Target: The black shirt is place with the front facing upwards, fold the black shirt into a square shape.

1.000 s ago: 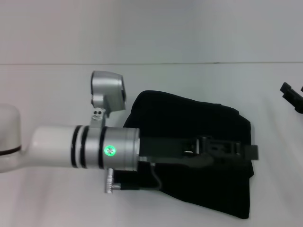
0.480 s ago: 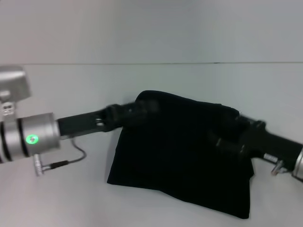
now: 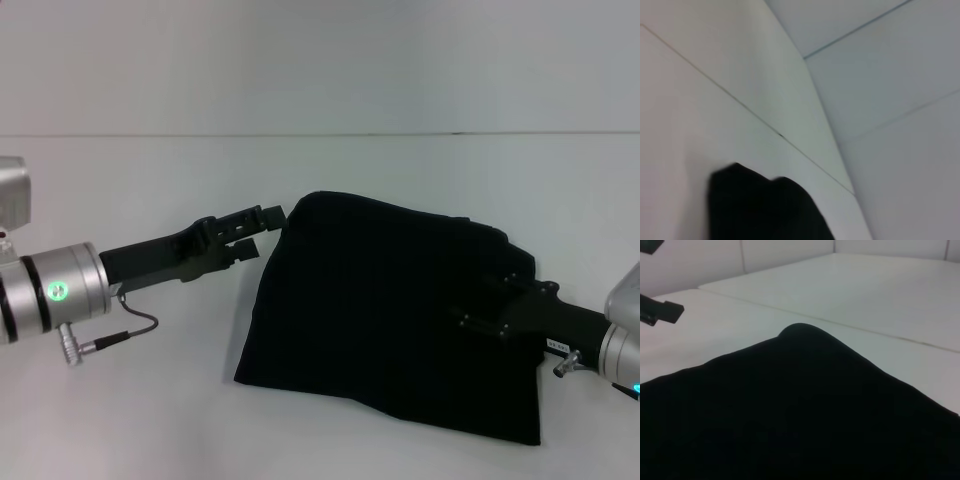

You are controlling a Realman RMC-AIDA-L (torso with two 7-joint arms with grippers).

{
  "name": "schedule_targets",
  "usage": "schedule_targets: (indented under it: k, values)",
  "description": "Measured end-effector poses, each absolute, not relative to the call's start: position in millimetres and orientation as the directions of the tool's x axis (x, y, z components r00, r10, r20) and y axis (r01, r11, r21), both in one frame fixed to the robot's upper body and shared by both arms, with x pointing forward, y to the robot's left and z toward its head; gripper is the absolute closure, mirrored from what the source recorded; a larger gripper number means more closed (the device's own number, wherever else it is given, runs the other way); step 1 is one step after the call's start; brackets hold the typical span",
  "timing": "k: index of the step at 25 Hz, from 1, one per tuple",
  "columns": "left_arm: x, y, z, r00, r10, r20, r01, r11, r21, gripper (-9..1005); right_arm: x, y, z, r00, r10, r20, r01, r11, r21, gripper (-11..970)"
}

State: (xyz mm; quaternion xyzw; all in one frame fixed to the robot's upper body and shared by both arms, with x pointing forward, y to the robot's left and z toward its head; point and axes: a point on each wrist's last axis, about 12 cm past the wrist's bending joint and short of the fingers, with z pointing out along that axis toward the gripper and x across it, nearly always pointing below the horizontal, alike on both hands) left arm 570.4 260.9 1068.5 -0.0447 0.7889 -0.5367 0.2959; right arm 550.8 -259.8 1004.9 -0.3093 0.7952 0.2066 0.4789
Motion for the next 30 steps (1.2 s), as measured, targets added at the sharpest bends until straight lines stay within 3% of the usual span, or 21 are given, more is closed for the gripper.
schedule_targets:
  k: [6, 13, 19, 30]
  values:
    - [591.3, 250.6, 1071.5, -0.817, -0.378, -0.437, 0.221, 0.494, -0.841, 58, 545.6, -265.5, 1014.8, -0.302, -0.245, -0.921, -0.718, 0.695, 0.051, 223]
    - [619.3, 234.1, 1085.8, -0.873, -0.259, -0.413, 0.186, 0.605, -0.774, 58, 518.2, -277.3, 1033.8, -0.177, -0.196, -0.965, -0.83, 0.556, 0.039, 223]
    - [632.6, 228.0, 1088.8, -0.871, -0.23, -0.433, 0.175, 0.679, -0.713, 57, 498.8, -279.8, 1026.6, -0.196, -0.23, -0.953, -0.868, 0.492, 0.06, 222]
    - [638.9, 199.9, 1081.6, -0.854, -0.162, -0.495, 0.219, 0.751, -0.623, 57, 493.8, -279.4, 1023.5, -0.212, -0.221, -0.952, -0.867, 0.491, 0.079, 222]
